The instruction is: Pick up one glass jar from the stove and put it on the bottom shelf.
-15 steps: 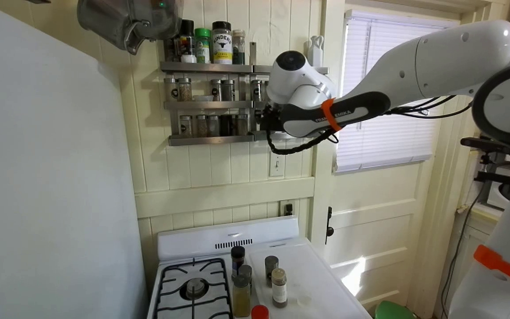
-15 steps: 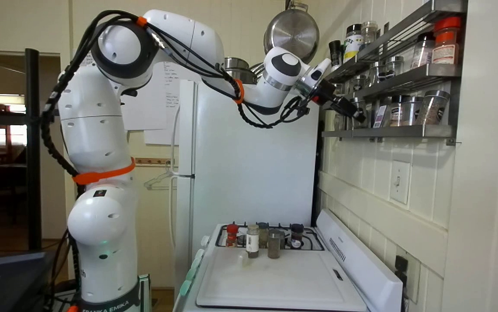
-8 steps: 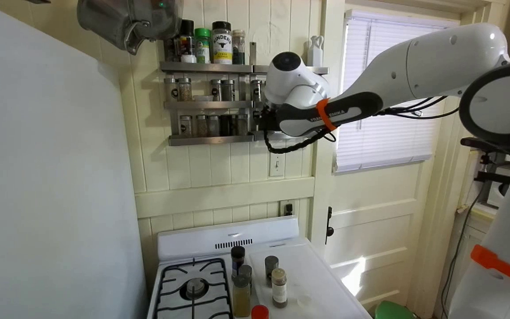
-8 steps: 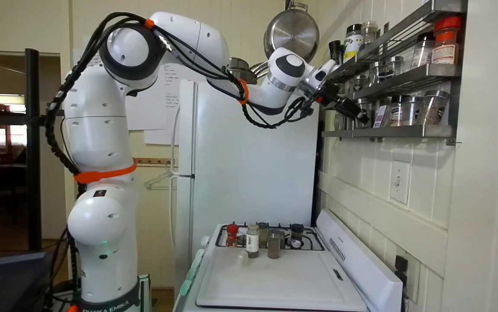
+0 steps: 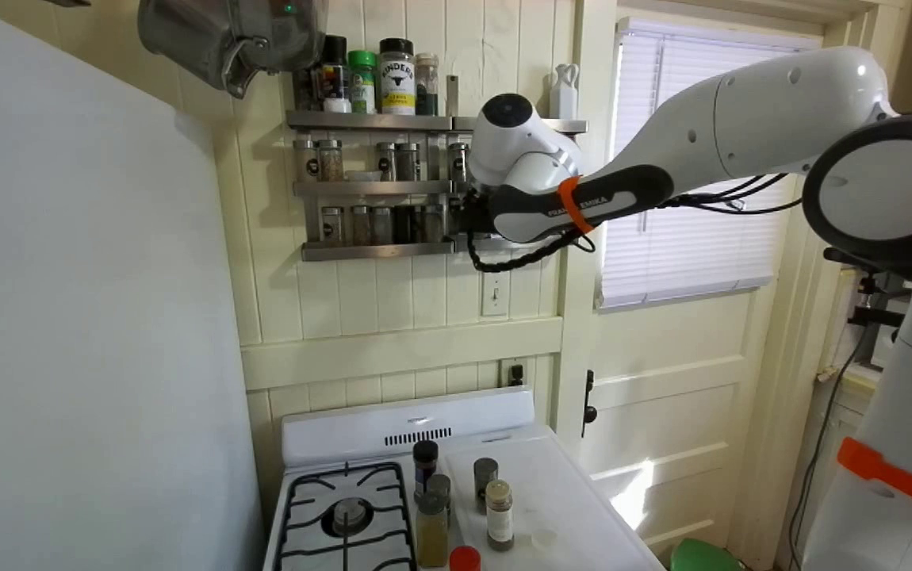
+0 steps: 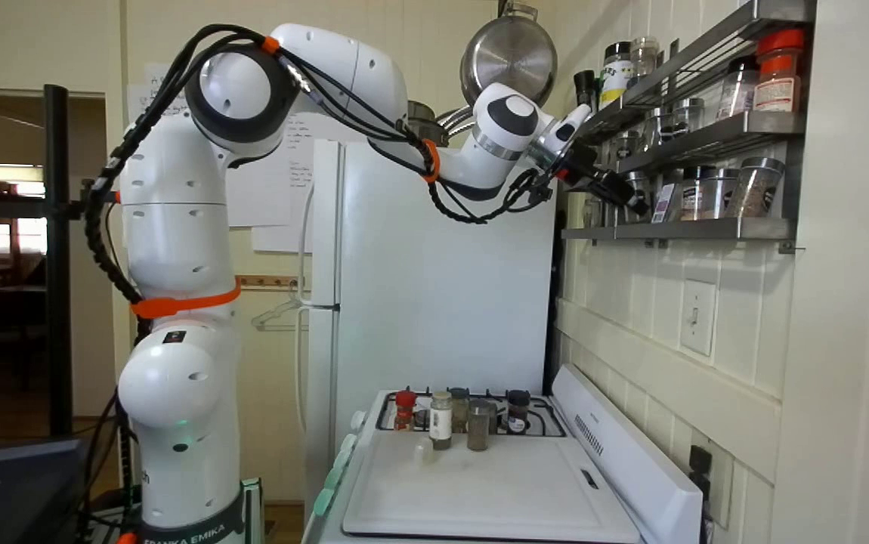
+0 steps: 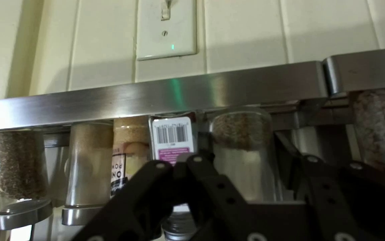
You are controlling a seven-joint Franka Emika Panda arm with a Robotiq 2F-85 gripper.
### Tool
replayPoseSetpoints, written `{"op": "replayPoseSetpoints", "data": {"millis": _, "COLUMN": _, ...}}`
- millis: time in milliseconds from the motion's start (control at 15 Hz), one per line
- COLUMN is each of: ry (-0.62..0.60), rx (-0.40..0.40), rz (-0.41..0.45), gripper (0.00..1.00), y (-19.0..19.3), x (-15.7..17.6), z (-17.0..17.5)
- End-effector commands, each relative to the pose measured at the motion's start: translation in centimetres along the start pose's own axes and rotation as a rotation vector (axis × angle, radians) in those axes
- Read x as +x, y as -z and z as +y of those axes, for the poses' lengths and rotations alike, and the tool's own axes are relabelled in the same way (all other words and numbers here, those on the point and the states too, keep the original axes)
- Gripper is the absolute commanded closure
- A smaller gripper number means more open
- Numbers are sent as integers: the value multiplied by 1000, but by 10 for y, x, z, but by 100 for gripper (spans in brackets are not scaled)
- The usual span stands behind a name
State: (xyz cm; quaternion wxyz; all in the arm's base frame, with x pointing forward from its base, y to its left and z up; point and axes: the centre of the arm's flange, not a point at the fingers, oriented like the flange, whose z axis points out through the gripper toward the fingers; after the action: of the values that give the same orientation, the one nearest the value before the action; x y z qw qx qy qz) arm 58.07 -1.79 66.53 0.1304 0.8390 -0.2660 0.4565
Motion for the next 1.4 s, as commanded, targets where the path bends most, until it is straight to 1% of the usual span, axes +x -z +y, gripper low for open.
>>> {"op": "replayPoseSetpoints", "data": {"millis": 0, "ry": -2, "rx": 0, "rz": -27, "gripper": 77, "y": -3, "x": 8, "z": -6}}
{"op": "replayPoseSetpoints", "data": {"millis": 933, "ry": -12, "rx": 4, "rz": -76, "gripper": 77, "y": -20, "x": 13, "z": -12}}
{"op": "replayPoseSetpoints", "data": {"millis": 1267, "ry": -8, "rx": -11, "rz": -97, "gripper": 77, "y": -22, "x": 15, "z": -13}}
{"op": "replayPoseSetpoints", "data": {"millis": 1333, "ry": -7, "rx": -13, "rz": -99, "gripper": 41, "y": -23, "x": 16, "z": -13}}
